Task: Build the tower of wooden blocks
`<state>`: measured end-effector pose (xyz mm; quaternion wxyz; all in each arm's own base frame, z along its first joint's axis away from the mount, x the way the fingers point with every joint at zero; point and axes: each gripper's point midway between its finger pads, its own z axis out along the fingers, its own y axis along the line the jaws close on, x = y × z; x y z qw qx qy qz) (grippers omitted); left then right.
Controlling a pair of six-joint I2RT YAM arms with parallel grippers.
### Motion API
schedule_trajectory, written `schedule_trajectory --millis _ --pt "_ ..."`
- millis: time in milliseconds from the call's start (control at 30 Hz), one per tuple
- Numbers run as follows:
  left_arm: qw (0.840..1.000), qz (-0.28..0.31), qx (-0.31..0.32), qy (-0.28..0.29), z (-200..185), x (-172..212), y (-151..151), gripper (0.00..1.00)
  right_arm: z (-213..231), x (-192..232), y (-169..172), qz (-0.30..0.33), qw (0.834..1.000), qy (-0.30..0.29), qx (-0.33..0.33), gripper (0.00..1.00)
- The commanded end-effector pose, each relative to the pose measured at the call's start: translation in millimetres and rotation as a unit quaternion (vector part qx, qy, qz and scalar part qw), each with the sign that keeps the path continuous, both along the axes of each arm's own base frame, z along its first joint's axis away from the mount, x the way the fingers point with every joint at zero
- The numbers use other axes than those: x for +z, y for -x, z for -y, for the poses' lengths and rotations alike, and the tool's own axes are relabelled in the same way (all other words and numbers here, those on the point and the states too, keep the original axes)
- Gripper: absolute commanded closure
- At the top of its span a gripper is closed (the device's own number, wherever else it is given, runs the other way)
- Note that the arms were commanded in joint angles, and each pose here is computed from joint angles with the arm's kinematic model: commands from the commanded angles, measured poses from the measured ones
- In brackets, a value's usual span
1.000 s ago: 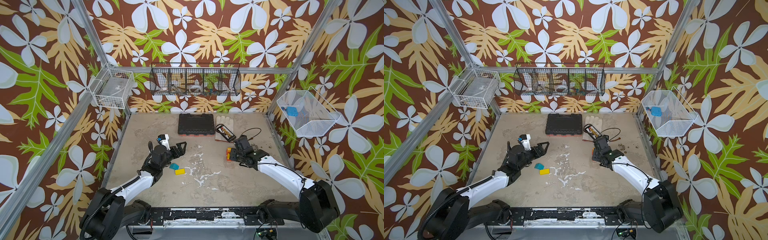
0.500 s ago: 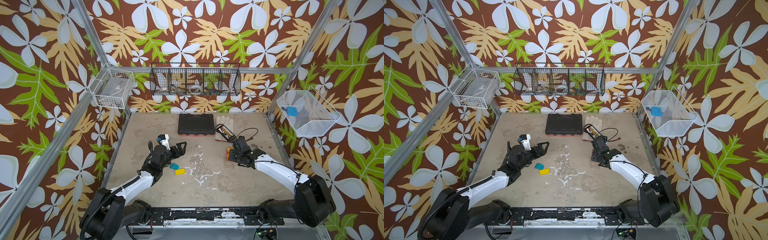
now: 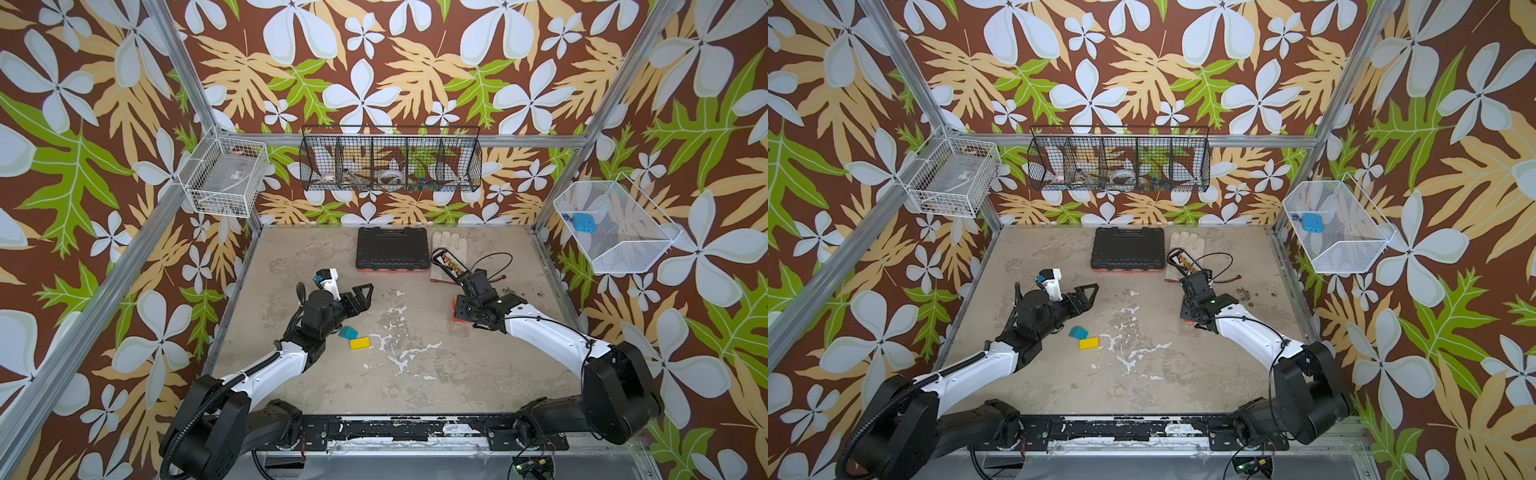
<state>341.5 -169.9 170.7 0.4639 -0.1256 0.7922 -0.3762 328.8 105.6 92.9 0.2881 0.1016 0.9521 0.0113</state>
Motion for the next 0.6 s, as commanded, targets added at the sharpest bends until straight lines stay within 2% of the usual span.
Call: schedule_trajectory --millis 0,567 --pt "1.000 0.012 0.002 0.002 0.2 5.5 -2.1 0.04 1.6 0.4 -4.8 0.004 1.000 0.012 -0.001 0.37" --pt "1.000 0.011 0.002 0.001 -0.2 4.5 -2.3 0.04 5.1 -9.3 -7.5 -0.009 0.999 0.034 -0.002 0.24"
